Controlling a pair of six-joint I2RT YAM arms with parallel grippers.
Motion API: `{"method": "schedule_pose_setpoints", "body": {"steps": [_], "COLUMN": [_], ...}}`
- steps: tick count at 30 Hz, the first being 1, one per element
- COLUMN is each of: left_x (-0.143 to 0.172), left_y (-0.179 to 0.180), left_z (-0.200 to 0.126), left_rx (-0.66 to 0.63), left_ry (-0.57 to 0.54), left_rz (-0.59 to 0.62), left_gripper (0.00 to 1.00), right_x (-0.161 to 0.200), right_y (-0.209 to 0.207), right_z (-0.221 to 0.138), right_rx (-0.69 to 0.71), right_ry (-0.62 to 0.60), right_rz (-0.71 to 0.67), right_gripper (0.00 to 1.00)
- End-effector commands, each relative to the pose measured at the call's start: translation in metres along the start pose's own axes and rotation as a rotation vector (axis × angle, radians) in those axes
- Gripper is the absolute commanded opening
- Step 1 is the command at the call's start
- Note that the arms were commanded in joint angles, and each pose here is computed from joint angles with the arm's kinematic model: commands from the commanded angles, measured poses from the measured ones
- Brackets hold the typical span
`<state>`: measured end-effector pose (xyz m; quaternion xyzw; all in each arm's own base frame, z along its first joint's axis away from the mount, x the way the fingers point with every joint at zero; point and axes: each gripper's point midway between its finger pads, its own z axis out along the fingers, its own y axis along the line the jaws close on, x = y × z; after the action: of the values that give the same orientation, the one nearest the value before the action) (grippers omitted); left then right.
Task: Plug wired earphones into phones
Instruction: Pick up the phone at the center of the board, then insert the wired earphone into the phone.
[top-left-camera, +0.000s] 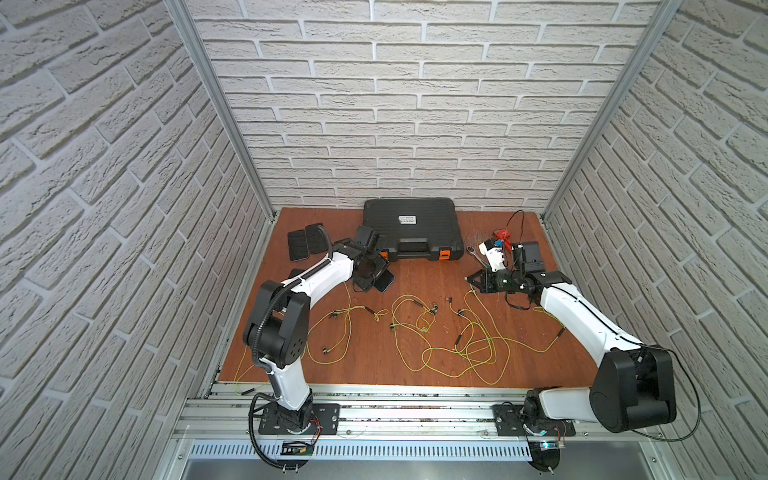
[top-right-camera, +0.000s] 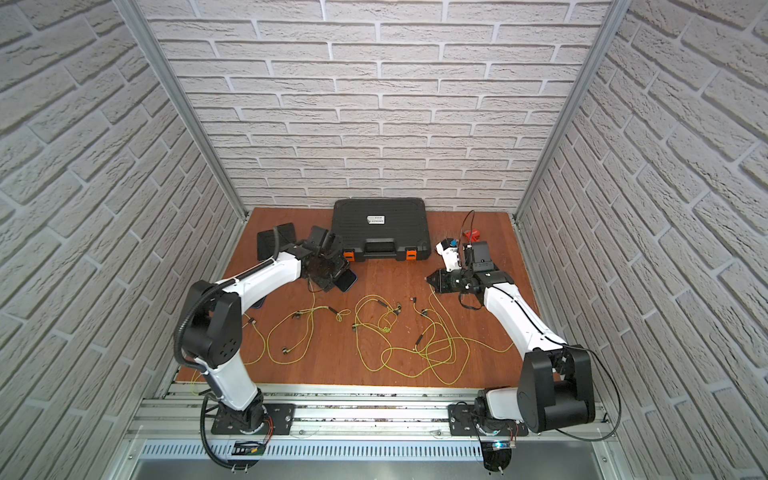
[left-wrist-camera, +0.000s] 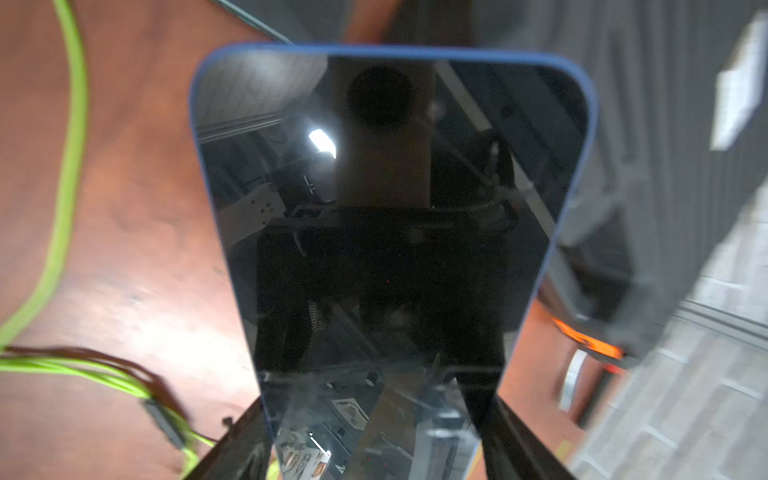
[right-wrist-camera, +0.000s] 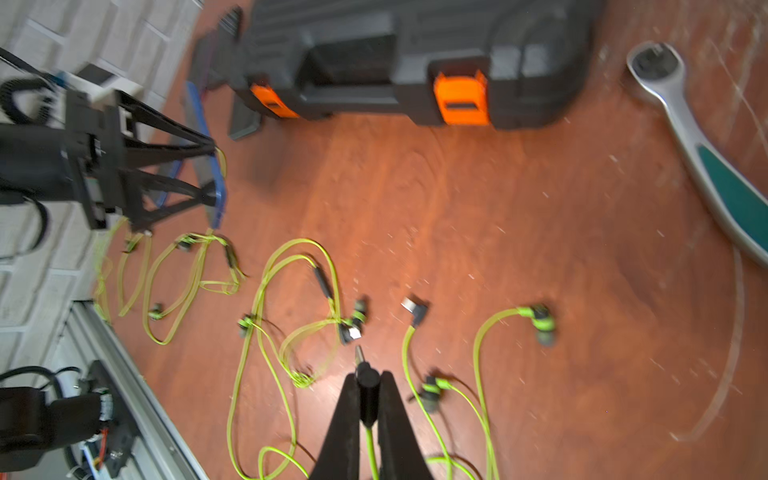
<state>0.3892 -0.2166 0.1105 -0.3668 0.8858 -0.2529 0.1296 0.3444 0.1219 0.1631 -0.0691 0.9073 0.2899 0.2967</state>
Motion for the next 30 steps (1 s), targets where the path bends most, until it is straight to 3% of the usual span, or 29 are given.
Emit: {"method": "schedule_pose_setpoints", "body": {"steps": [1, 6, 11, 18, 30], "left_x": [0.013, 0.032, 0.044, 0.051, 0.055], "left_y": [-0.052, -0.084, -0.101, -0.114, -0.119], "left_z": [-0.015, -0.032, -0.034, -0.037, -0.043], "left_rx": [0.232, 0.355, 0.422, 0.462, 0.477], "left_ry": [0.057, 0.116, 0.185, 0.231, 0.237], "left_rz": [-0.04, -0.068, -0.196, -0.32, -0.384], "left_gripper": [0.42, 0.39, 0.29, 0.23, 0.19], "right_x": [-0.015, -0.024, -0.039, -0.056, -0.064], "right_y": [0.027, 0.042, 0.058, 0.071, 0.089], "right_z": [0.002, 0.013, 0.02, 0.029, 0.047], "right_rx": [-0.076, -0.068, -0.085, -0.068, -0.107], "right_ry": [-0.063, -0.099, -0.203, -0.339, -0.386], "right_rz": [-0.04, -0.082, -0.12, -0.176, -0.226], "right_gripper": [0.06, 0.06, 0.06, 0.06, 0.06]}}
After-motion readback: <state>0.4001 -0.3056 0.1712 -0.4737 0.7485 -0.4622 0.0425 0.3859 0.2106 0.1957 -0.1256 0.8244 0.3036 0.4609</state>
